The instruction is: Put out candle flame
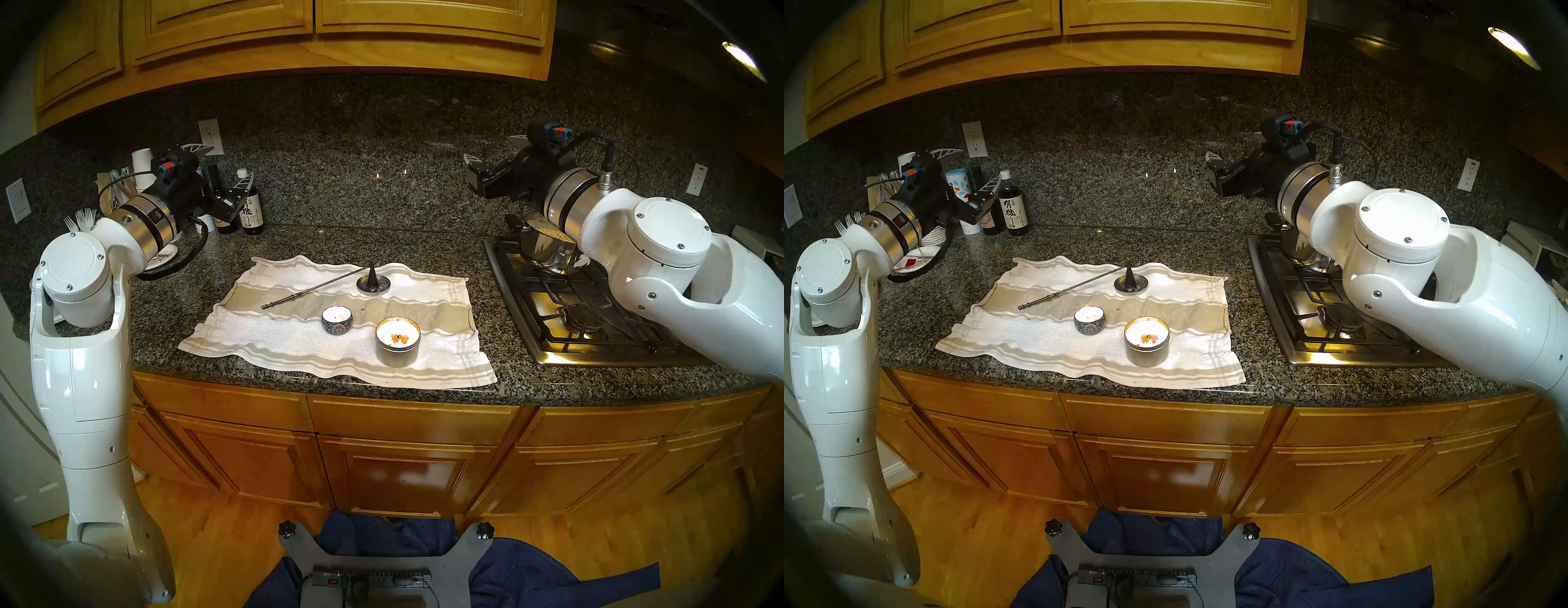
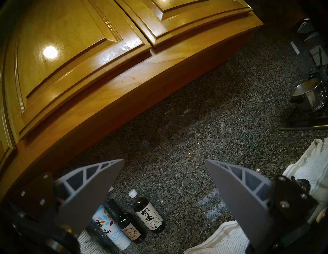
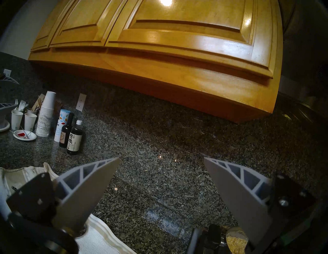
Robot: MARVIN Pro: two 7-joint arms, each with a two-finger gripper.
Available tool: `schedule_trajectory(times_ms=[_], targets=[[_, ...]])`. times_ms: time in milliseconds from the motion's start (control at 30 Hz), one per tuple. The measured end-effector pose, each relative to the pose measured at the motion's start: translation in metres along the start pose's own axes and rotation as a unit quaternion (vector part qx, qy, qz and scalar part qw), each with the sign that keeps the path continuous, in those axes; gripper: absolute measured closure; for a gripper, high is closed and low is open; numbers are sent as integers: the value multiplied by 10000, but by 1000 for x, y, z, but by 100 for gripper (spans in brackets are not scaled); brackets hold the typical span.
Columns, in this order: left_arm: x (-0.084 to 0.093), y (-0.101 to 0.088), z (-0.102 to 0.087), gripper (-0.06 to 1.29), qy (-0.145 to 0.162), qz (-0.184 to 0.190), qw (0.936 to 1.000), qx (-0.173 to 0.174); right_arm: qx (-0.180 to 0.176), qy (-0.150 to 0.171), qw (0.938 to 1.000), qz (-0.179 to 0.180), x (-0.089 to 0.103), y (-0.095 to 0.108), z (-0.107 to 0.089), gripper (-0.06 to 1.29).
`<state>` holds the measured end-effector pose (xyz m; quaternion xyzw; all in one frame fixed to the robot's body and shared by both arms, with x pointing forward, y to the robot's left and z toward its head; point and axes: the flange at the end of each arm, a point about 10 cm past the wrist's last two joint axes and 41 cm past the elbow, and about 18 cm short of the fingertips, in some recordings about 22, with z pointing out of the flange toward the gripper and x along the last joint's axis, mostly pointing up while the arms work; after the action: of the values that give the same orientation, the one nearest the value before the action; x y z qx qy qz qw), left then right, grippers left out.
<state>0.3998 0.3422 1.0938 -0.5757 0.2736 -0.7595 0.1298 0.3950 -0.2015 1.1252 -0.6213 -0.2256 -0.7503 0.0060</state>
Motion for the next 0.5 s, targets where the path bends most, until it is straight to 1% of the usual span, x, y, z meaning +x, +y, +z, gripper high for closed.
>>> schedule_trajectory(times_ms=[200, 400, 500], targets=[[-1, 1, 0, 0, 2, -36, 10000, -52, 1, -9, 10000, 2, -1, 0, 0, 0], [-4, 8, -2, 0, 7, -127, 9994, -307, -29, -17, 10000, -1, -2, 0, 0, -1], [-9, 11, -3, 0, -26, -197, 9987, -468, -38, -22, 10000, 2, -3, 0, 0, 0]])
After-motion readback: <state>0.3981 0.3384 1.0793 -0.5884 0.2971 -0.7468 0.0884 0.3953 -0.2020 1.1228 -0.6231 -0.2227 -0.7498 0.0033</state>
